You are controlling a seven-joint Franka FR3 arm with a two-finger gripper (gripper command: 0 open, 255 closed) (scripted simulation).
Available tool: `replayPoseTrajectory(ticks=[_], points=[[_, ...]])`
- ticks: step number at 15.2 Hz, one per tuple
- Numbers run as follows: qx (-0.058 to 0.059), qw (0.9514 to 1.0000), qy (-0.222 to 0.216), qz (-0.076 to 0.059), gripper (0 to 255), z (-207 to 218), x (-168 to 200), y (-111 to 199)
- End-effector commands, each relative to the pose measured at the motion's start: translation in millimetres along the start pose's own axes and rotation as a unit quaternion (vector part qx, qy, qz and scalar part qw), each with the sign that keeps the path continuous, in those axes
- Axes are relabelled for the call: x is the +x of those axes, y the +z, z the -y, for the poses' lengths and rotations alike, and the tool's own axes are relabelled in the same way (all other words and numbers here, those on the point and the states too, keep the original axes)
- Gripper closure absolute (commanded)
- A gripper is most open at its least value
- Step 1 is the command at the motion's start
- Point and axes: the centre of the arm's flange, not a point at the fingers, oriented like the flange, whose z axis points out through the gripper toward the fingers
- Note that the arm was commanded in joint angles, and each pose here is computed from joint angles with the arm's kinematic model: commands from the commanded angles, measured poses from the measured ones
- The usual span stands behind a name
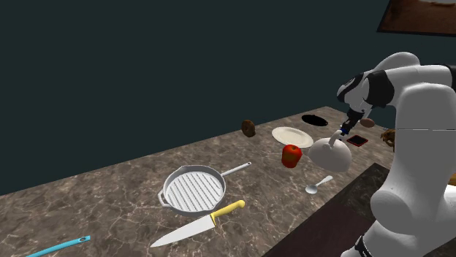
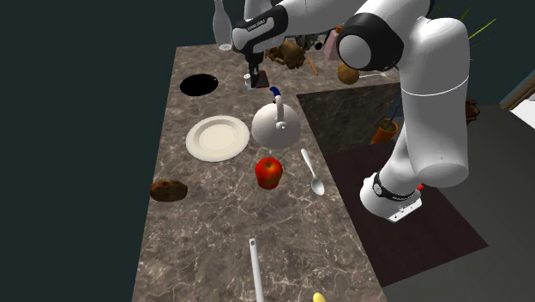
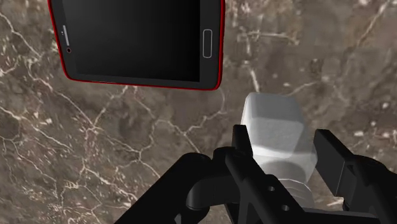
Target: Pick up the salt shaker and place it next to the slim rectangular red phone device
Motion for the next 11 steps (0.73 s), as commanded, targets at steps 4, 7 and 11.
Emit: replayPoseTrajectory(ticks=[4, 7, 11], points=[[0.0, 1.0, 0.0, 0.0, 0, 0, 0, 0], [0.0, 1.0, 0.0, 0.0, 0, 0, 0, 0], [0.0, 1.0, 0.0, 0.0, 0, 0, 0, -40]])
